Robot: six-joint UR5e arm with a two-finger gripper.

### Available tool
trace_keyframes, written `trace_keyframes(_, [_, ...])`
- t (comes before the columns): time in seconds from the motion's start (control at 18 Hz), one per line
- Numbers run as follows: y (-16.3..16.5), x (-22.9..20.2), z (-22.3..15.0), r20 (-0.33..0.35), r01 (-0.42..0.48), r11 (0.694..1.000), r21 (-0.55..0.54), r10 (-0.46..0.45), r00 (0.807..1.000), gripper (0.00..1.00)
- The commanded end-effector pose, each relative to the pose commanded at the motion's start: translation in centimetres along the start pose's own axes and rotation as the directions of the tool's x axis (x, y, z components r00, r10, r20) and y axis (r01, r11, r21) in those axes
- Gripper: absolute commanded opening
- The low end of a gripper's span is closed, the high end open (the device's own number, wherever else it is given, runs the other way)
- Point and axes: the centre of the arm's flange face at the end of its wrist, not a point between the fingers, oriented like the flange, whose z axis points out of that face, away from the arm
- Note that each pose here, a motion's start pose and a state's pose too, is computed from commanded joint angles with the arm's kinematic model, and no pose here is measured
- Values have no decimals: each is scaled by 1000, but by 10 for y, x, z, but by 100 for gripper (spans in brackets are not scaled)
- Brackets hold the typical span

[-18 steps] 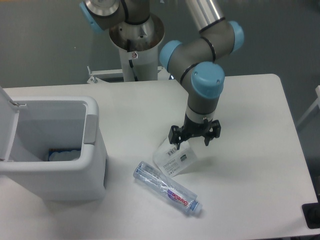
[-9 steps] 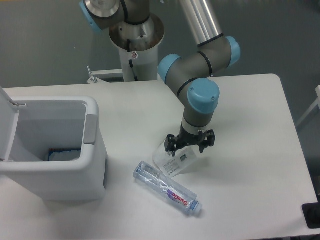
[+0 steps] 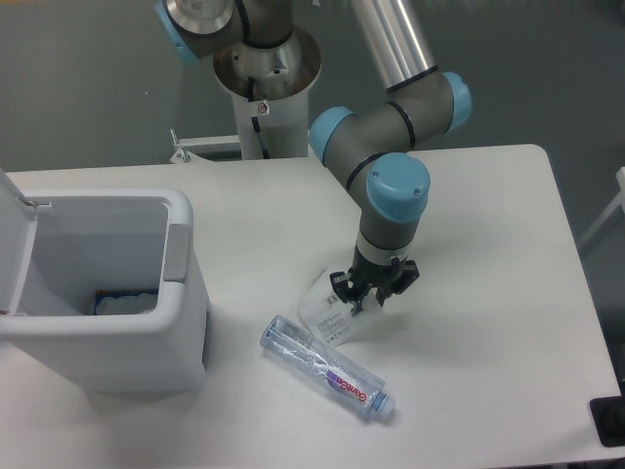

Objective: Place the trash in the trash can
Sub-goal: 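Close the gripper on the white barcode packet, then lift the packet and carry it over the white trash bin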

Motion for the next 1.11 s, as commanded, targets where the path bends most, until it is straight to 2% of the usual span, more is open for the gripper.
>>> trace_keyframes(0.28, [-1, 1, -9, 4, -9, 1000, 16, 9, 1000, 0])
trace_keyframes(0.5, [-18, 1, -75, 31, -25, 990, 139, 21, 999, 0])
trace_keyframes(0.67, [-32, 2, -131, 10, -33, 965, 259, 32, 999, 0])
trace_keyframes(0.78, [-31, -3, -177, -55, -14, 934, 358, 36, 998, 0])
trace_keyframes(0.83, [-27, -5, -199, -110, 9, 912, 410, 40, 993, 0])
trace_keyframes(0.94, [-18, 2, -240, -209, 34, 867, 497, 81, 975, 0])
trace_keyframes(1.11, [-2, 25, -289, -310, 104, 821, 562, 92, 946, 0])
